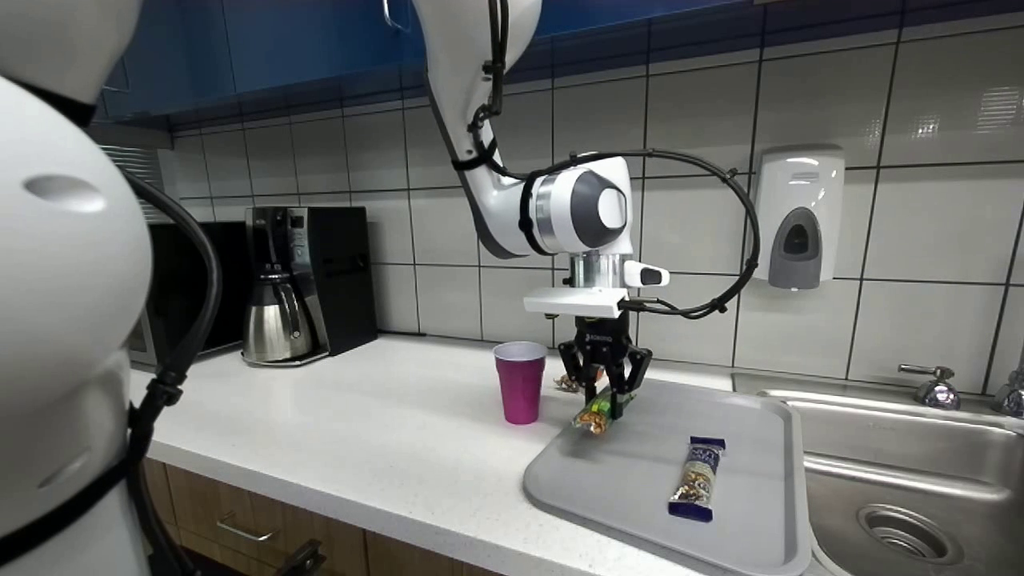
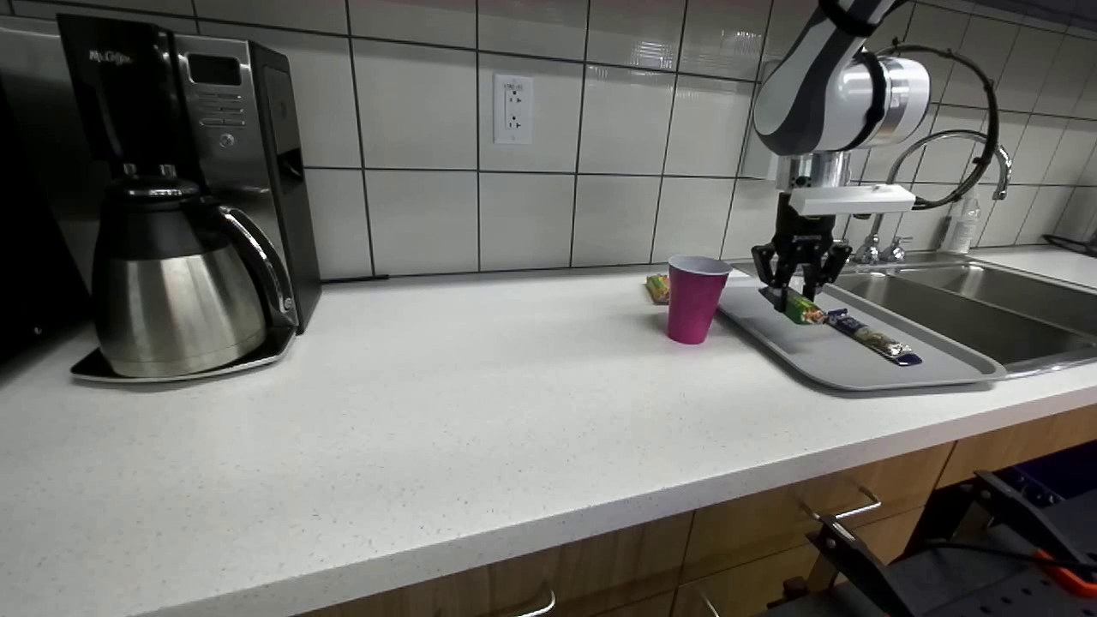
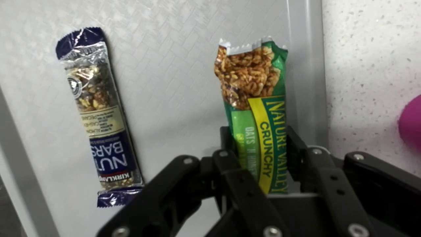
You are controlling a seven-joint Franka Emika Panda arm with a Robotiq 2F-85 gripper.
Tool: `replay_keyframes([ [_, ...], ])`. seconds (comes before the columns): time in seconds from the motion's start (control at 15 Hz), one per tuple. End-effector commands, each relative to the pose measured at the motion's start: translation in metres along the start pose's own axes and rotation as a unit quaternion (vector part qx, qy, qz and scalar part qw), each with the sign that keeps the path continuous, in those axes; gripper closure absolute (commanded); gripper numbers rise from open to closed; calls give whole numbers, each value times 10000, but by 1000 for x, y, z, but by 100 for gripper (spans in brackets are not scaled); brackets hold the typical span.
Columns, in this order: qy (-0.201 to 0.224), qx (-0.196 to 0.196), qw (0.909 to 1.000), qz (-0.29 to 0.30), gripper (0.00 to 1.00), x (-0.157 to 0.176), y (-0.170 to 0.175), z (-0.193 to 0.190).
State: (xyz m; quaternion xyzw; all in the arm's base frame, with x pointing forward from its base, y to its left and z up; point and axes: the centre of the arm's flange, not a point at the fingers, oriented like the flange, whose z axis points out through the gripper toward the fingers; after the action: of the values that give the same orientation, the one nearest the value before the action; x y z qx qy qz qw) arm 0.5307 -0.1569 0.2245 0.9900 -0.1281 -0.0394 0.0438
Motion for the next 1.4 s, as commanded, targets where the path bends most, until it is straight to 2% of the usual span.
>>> replay_keyframes([
  [0.0,228,10,9997,46,85,-10,-9,-30],
  [0.73,878,138,9952,-400,85,-9,-51,-90],
  [1.33,1315,242,9892,-601,85,-11,-68,-122],
])
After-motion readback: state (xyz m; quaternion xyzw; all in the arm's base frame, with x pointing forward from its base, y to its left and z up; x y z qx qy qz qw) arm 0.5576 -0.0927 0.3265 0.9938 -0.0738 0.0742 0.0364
